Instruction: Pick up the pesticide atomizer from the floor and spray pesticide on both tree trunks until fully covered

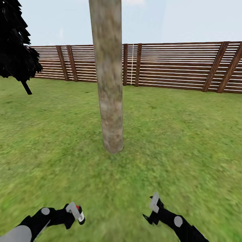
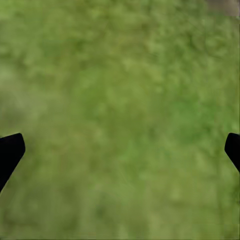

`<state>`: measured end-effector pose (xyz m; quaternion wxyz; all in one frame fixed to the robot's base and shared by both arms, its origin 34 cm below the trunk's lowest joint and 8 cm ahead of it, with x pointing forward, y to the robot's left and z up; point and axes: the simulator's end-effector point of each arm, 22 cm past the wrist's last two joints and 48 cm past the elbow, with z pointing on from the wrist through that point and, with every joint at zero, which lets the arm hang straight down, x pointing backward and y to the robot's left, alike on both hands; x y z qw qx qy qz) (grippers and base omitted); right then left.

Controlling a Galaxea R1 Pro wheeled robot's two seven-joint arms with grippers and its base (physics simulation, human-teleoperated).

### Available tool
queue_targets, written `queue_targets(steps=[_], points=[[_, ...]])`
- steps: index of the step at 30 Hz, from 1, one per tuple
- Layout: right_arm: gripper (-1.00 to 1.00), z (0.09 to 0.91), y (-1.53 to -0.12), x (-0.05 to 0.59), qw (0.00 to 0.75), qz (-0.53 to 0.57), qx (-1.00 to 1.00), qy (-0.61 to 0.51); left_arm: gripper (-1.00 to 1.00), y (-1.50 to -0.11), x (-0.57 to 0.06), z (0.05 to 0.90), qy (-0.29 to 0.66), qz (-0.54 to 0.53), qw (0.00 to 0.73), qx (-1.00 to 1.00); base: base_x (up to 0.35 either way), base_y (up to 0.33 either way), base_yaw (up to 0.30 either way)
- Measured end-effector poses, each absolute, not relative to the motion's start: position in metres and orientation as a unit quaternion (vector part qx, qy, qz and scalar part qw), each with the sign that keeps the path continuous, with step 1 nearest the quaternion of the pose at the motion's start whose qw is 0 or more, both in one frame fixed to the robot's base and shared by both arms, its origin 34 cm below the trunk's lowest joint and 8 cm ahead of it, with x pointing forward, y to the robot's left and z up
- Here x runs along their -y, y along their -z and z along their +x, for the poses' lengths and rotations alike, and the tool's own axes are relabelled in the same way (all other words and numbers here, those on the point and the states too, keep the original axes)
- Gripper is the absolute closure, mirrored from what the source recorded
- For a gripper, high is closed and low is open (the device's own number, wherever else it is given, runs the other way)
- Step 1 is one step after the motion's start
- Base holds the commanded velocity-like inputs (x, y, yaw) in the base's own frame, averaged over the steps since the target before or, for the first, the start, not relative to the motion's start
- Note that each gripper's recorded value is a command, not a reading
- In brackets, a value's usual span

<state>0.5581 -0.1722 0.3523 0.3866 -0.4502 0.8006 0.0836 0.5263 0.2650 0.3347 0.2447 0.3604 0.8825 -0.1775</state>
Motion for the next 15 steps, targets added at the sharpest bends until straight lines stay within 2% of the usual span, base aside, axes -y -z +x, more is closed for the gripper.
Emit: queue_targets(steps=[4, 9, 10, 15], points=[[-1.0, 0.564, -0.388, 0.138, 0.365, -0.528, -0.749, -0.165, 1.0, -0.36, -0.249, 0.522, 0.239, 0.445, 0.182, -0.844, 0.0, 0.0, 0.0], [-1.0, 0.556, -0.391, 0.129, 0.355, -0.541, -0.74, -0.187, 1.0, -0.362, -0.242, 0.518, 0.25, 0.456, 0.172, -0.837, 0.0, 0.0, 0.0], [1.0, 0.549, -0.391, 0.124, 0.345, -0.548, -0.735, -0.202, 1.0, -0.361, -0.242, 0.517, 0.251, 0.457, 0.171, -0.836, 0.0, 0.0, 0.0], [1.0, 0.548, -0.4, 0.11, 0.343, -0.557, -0.722, -0.222, 1.0, -0.358, -0.235, 0.511, 0.252, 0.474, 0.159, -0.828, 0.0, 0.0, 0.0]])
